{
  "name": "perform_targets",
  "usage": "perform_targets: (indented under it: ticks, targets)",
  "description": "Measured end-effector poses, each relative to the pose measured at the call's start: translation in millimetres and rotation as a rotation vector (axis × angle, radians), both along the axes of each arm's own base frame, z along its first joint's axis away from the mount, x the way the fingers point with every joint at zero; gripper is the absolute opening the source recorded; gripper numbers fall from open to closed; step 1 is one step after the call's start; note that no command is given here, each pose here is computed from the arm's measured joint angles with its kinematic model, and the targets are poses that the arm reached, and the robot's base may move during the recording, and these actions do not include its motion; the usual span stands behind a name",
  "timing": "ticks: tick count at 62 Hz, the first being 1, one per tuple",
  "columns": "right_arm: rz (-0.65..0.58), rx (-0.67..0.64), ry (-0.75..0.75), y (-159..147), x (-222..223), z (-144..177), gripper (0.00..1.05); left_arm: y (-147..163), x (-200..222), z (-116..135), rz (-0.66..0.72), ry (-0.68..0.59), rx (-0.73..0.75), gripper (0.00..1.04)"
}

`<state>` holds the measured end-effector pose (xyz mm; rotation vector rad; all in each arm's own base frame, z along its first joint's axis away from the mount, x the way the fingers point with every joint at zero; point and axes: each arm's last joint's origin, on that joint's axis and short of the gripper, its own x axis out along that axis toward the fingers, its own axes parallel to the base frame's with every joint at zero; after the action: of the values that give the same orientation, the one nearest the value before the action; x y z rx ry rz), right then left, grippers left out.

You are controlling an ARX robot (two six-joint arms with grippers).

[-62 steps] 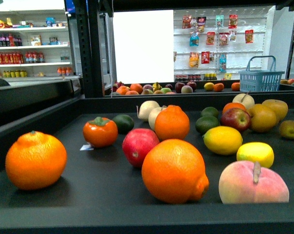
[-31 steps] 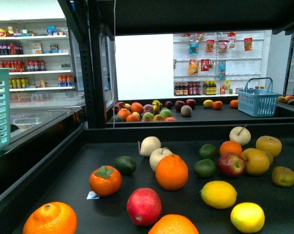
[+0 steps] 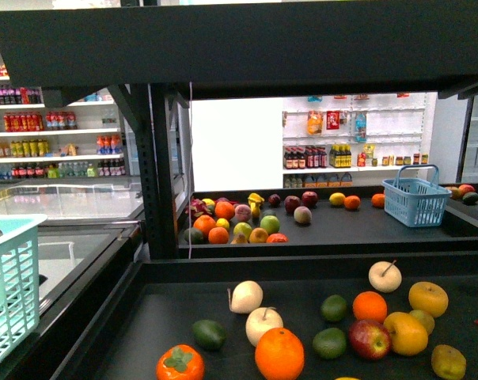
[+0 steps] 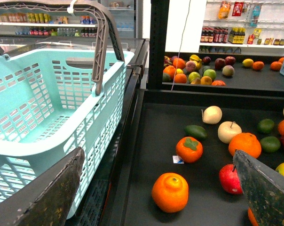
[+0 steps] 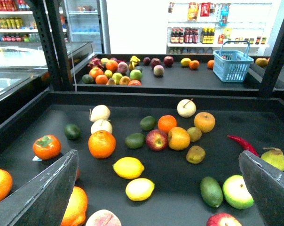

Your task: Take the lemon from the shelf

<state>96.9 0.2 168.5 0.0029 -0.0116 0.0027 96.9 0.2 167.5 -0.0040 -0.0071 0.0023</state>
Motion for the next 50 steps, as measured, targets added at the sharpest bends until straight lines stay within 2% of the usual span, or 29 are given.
perform_targets:
  ticks: [18,22,25,32,39,50]
  targets:
    - [0.0,0.0,0.0,0,0,0,1.02,0,0,-1,-0.01,0.012,-0.018,0.97]
    - [0.0,0.0,0.0,0,0,0,1.02,-2,3,-1,-0.073,0.231,-0.216,0.97]
    - [0.0,0.0,0.0,0,0,0,1.02,-2,8,2,-0.089,0.285,-0.365,0.97]
    - [0.0,0.0,0.0,0,0,0,1.02,13,32,39,-0.077,0.229,-0.656,0.97]
    - [0.0,0.0,0.0,0,0,0,1.02,47,72,82,-0.04,0.162,-0.913,0.97]
    - [0.0,0.0,0.0,0,0,0,1.02,99,126,91,0.087,0.17,-1.231,0.97]
